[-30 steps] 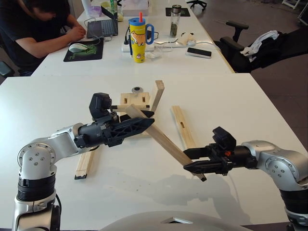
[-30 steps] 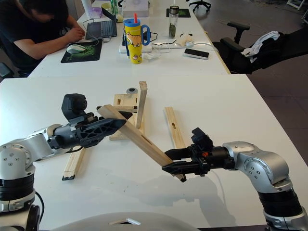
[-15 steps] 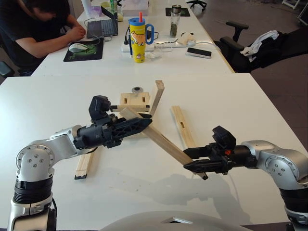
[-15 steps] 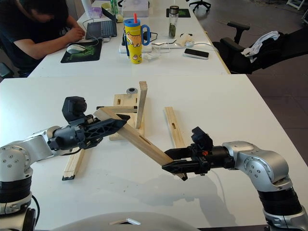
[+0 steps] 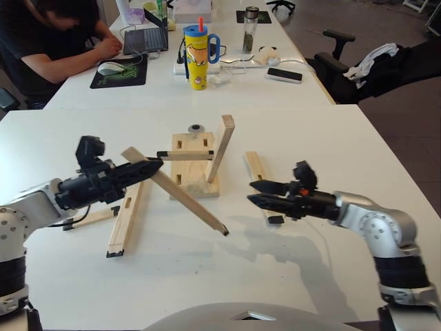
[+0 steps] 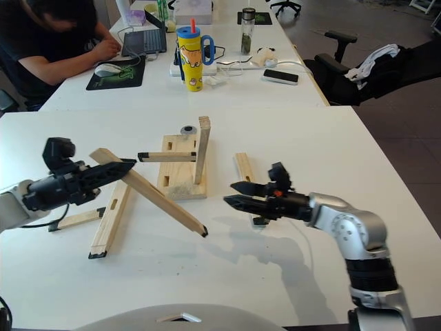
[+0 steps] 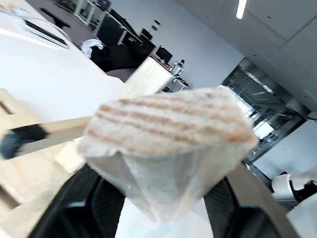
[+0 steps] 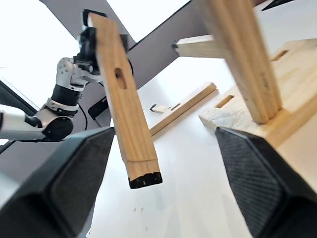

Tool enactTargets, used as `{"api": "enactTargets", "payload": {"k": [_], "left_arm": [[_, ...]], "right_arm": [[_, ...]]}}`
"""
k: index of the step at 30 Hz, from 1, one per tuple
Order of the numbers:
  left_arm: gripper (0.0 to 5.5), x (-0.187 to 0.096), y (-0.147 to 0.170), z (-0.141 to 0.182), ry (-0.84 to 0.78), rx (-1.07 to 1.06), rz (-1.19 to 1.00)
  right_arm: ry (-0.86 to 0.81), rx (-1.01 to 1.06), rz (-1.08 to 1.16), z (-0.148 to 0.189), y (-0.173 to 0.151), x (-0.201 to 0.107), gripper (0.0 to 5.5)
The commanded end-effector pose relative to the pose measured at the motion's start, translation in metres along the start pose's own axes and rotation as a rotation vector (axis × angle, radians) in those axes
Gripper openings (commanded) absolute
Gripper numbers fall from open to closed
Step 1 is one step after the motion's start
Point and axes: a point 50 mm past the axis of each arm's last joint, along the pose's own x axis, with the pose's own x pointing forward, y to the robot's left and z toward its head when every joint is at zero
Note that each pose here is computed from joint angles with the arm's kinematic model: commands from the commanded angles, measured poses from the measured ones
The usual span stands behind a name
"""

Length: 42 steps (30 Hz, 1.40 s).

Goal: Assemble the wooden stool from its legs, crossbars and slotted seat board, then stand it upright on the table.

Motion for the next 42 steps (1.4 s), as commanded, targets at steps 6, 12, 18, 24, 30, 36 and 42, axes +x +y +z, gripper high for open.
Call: {"api": "enactTargets", "payload": {"k": [6, 12, 18, 24, 30, 36, 42], "left_arm": [[2.01, -0.028, 0.016, 0.039, -0.062, 0.146, 0.09], [2.01, -0.028, 0.024, 0.049, -0.077, 0.169, 0.071], [2.01, -0.031, 0.026, 0.052, -0.097, 0.191, 0.087], [2.01, -0.029, 0.028, 0.06, -0.1, 0.219, 0.082], [2.01, -0.019, 0.026, 0.063, -0.151, 0.255, 0.078], [2.01, 0.005, 0.017, 0.058, -0.18, 0.323, 0.07], [2.01, 0.015, 0.016, 0.05, -0.203, 0.402, 0.116]], "right_arm": [[-0.175, 0.122, -0.292, -0.01, -0.019, 0.077, 3.76], [-0.132, 0.231, -0.31, -0.036, -0.013, 0.094, 3.76], [-0.201, 0.211, -0.365, -0.022, -0.023, 0.112, 3.76], [-0.208, 0.213, -0.552, -0.021, -0.043, 0.122, 3.76], [-0.115, 0.053, -0.585, -0.02, -0.044, 0.103, 3.76], [0.059, -0.189, -0.545, -0.037, -0.021, 0.085, 3.76], [-0.031, -0.242, -0.634, -0.038, -0.025, 0.055, 3.13]]}}
